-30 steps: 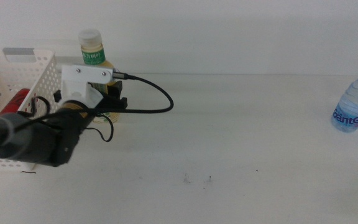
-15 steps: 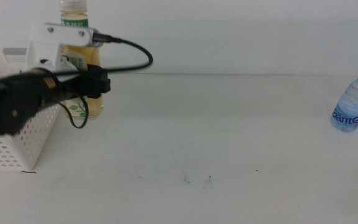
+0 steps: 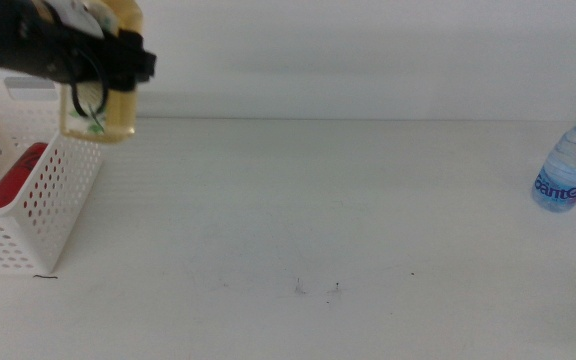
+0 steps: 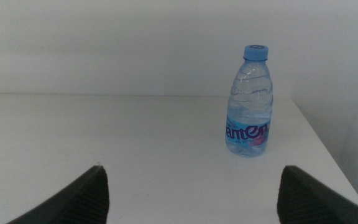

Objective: Use arms to grab the bottles and put them into the dustbin to the left of the table.

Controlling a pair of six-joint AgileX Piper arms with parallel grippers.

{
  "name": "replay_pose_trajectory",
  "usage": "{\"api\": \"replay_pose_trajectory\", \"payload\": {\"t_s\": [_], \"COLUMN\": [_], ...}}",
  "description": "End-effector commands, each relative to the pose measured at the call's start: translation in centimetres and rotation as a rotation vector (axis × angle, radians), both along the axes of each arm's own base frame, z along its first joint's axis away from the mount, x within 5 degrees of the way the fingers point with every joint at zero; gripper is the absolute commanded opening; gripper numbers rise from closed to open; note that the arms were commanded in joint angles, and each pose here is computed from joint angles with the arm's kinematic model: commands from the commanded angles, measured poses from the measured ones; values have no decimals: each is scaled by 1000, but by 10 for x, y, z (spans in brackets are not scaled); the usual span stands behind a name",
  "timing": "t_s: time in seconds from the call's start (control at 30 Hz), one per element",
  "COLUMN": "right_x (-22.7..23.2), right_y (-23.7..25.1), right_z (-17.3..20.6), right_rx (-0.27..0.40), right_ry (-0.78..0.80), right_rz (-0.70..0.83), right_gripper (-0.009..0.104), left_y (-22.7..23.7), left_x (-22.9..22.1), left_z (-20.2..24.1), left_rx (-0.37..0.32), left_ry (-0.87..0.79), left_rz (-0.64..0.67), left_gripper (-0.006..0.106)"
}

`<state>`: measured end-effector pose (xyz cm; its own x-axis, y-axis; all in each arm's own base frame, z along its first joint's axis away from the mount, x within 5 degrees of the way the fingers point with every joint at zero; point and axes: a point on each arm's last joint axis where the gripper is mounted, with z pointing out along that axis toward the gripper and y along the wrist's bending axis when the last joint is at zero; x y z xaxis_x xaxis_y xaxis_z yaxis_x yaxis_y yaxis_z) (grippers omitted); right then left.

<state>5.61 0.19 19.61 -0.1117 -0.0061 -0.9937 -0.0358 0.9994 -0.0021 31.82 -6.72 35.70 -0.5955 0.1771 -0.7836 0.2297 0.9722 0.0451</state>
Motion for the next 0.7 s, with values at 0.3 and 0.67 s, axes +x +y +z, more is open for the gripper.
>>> {"api": "replay_pose_trajectory", "payload": {"t_s": [0.3,0.67], "right_x": [0,0], "right_y": [0,0], "right_z": [0,0], "right_rx": [-12,-12], "right_ry": [-12,-12], "right_rz": [1,1], "right_gripper": [93,93], "left_y": [37,70], "left_x": [24,52], "left_z": [42,44], "left_rx": [57,50], "left_ry": [120,195], "left_rz": [-28,-14], "left_gripper": [-1,-1]}}
